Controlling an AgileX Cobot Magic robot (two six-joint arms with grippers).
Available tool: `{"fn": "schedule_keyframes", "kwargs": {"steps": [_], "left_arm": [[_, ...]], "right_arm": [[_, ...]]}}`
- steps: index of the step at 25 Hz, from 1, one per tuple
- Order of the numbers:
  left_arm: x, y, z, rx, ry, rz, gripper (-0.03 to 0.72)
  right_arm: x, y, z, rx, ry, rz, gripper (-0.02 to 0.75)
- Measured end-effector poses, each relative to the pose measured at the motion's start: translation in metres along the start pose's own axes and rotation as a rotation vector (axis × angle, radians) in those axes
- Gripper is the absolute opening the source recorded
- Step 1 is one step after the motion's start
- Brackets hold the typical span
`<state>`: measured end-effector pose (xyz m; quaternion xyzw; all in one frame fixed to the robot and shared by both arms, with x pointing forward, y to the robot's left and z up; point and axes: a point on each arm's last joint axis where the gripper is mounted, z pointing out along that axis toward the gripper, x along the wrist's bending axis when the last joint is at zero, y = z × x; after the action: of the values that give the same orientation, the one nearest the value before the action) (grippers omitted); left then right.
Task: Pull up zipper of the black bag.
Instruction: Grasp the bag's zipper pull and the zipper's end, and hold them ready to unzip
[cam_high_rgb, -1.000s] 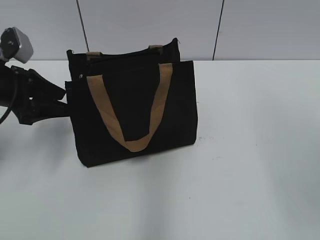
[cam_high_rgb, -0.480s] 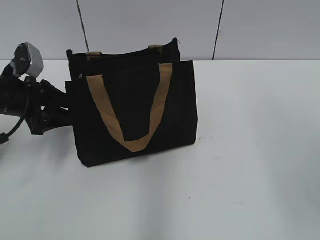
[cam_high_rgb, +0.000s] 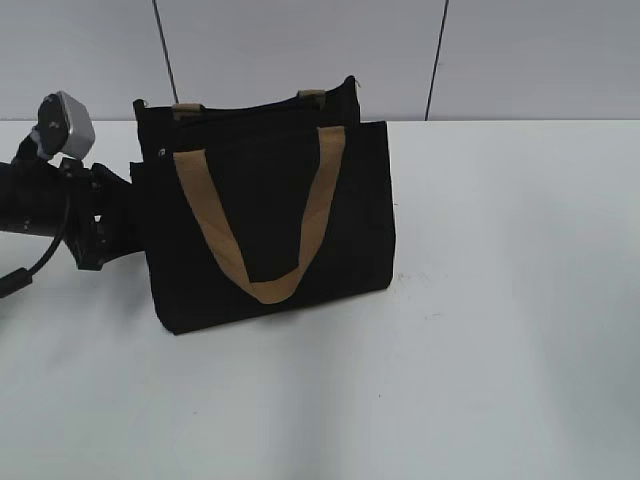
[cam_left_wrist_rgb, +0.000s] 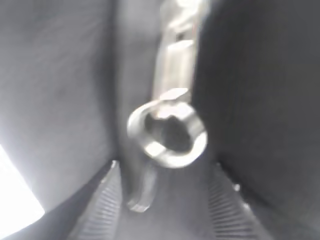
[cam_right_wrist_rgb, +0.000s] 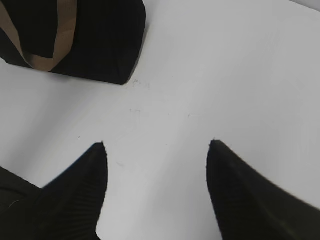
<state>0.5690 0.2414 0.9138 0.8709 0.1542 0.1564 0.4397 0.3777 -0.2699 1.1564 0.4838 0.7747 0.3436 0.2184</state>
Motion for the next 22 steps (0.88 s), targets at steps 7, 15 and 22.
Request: {"fn": "schedule_keyframes", "kwargs": {"steps": [7, 15, 22], "left_arm": [[-0.006, 0.006, 0.010, 0.015, -0.001, 0.012, 0.407], [-0.005, 0.004, 0.014, 0.078, 0.032, 0.025, 0.354], [-0.005, 0.004, 0.014, 0.081, 0.033, -0.001, 0.062]], "right_arm": [[0.000, 0.000, 0.000, 0.000, 0.001, 0.000, 0.486], [0.000, 0.000, 0.000, -0.003, 0.003, 0.002, 0.486], [0.001, 0.001, 0.000, -0.009, 0.014, 0.009, 0.486]]}}
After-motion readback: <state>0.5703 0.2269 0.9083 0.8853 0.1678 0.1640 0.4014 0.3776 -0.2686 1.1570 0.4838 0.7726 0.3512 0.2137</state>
